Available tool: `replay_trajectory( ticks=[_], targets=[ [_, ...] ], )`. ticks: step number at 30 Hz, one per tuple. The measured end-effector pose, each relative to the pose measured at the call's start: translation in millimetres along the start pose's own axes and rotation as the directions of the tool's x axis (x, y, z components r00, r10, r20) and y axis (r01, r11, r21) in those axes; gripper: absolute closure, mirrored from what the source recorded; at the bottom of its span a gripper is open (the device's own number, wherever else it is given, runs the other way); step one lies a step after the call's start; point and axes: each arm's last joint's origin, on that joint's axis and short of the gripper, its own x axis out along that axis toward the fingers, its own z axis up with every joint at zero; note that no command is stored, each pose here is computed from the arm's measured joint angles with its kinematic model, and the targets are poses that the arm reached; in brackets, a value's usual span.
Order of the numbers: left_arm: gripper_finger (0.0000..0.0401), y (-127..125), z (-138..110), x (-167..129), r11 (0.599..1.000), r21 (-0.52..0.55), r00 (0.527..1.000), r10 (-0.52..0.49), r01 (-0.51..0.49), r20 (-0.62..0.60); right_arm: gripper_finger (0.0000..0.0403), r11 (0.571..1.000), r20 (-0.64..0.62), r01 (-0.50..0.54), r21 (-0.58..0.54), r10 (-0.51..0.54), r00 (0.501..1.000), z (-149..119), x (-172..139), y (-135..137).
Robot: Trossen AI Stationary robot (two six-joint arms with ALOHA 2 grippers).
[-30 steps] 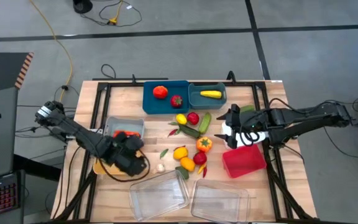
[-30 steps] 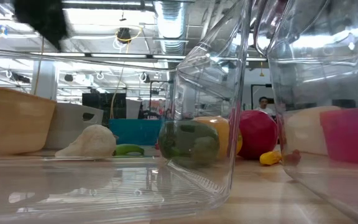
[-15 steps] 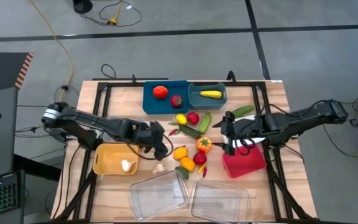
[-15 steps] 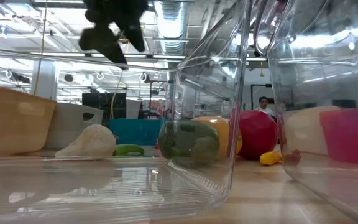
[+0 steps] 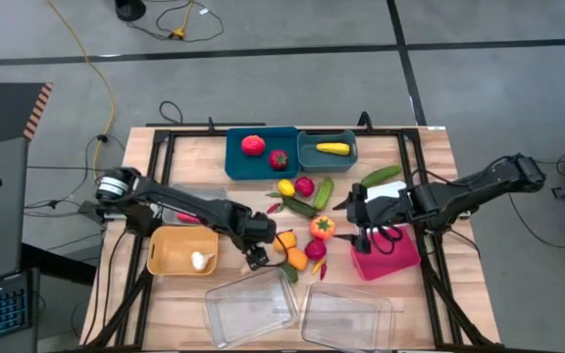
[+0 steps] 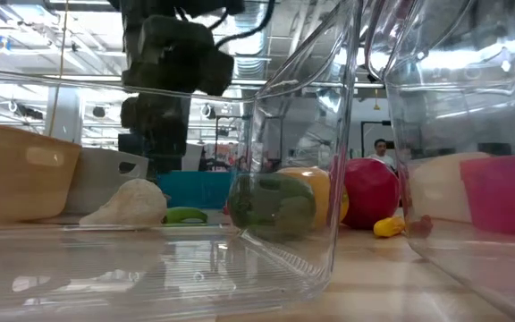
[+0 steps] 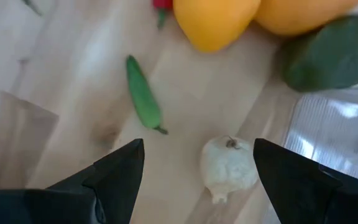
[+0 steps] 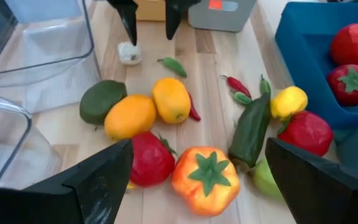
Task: Sort produce into baskets
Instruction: Put the garlic into the yellow bin
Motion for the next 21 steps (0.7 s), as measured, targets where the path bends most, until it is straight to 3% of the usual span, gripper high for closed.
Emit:
replay_trajectory(
  ticks=[21],
  targets=[
    [0.0113,-24,-22,19,0.997,0.063,0.999,0.036,-0.035,-0.021,0.0010,1.000,0.015,-0.008,-0.001,0.008,1.000,1,0,2]
  ],
)
